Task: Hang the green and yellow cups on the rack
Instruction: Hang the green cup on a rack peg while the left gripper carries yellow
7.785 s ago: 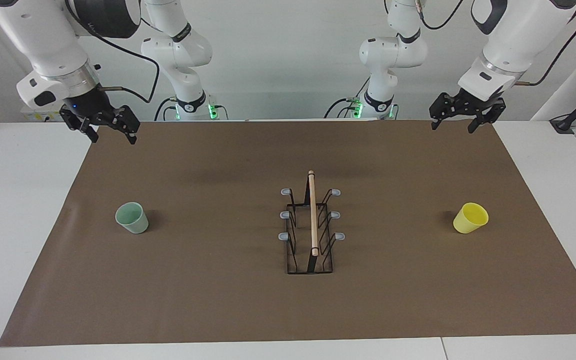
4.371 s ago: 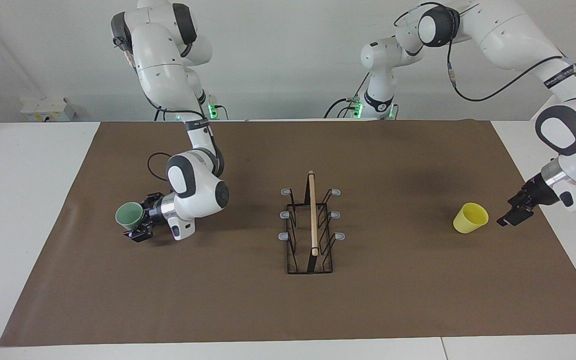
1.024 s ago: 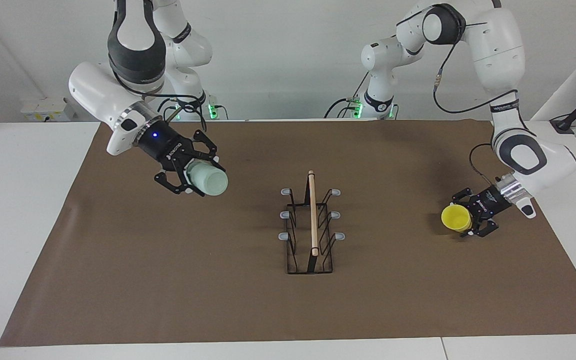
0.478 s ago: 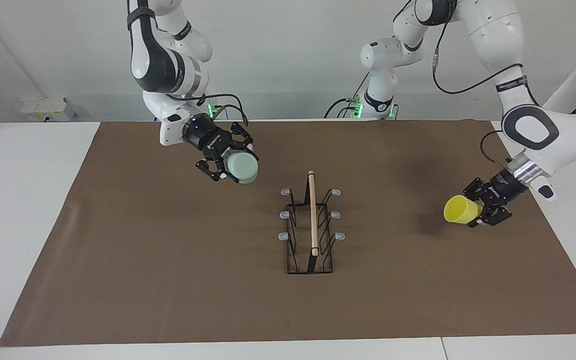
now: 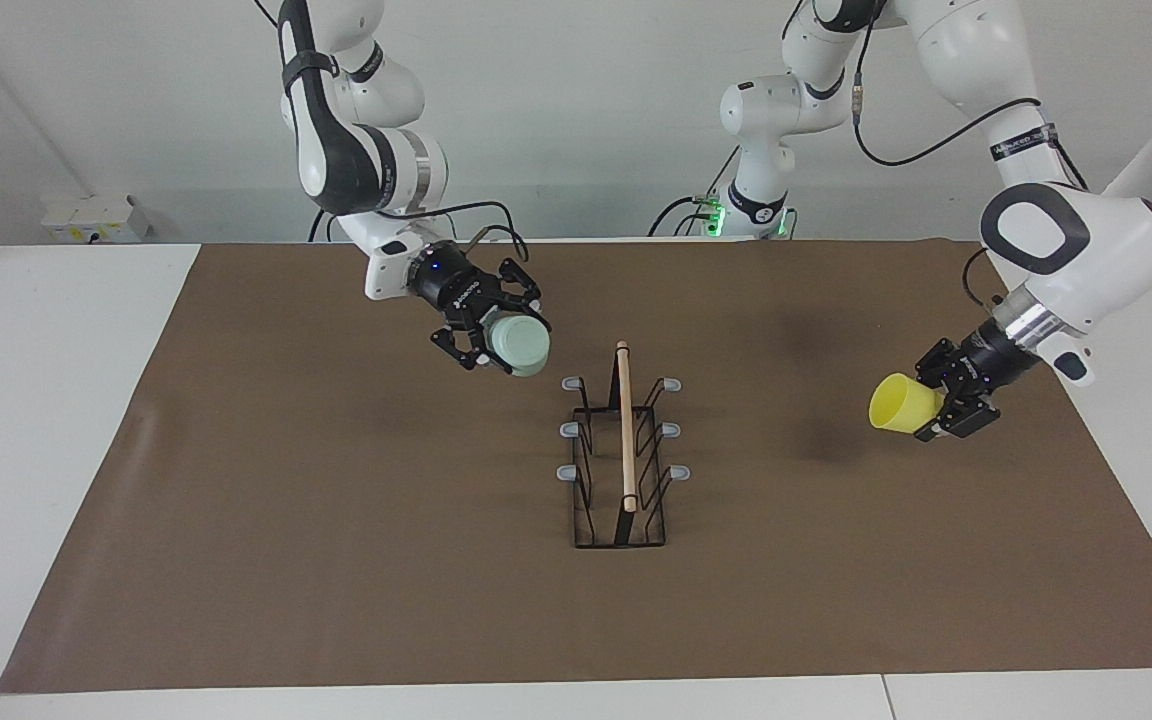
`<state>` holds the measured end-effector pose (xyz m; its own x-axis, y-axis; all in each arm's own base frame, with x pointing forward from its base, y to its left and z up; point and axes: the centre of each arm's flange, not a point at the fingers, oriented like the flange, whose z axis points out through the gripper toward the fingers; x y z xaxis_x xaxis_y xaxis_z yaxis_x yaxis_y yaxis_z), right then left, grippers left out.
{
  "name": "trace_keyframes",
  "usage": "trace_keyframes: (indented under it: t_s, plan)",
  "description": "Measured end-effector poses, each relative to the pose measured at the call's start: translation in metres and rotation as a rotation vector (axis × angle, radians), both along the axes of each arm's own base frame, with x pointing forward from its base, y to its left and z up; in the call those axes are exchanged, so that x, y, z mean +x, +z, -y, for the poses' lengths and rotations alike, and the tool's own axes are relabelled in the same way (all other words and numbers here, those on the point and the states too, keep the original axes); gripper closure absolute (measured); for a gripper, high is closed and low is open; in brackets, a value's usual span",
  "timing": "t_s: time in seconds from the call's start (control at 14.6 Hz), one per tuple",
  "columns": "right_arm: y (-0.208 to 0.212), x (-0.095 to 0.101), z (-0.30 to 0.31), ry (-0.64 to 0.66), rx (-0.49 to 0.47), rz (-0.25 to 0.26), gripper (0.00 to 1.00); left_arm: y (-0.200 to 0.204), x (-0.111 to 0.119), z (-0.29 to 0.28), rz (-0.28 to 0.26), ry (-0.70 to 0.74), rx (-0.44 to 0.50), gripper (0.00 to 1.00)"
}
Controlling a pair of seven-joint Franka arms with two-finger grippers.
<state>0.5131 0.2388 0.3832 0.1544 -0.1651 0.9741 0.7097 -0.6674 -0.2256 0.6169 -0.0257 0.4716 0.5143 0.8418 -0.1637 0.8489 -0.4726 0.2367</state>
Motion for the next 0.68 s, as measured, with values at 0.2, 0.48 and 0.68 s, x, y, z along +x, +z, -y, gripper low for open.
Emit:
trace_keyframes:
  t_s: [0.2, 0.48, 0.68]
  plan:
    - [-0.011, -0.003, -0.013, 0.027, -0.007, 0.007, 0.31, 0.022, -0.014, 0.072, 0.035, -0.103, 0.184, 0.32]
    - [-0.021, -0.003, -0.02, 0.059, 0.034, 0.025, 0.31, 0.033, -0.034, 0.149, 0.107, -0.275, 0.374, 0.32]
    - [-0.048, -0.009, -0.035, 0.115, 0.092, 0.032, 0.31, 0.036, -0.047, 0.194, 0.176, -0.378, 0.464, 0.32]
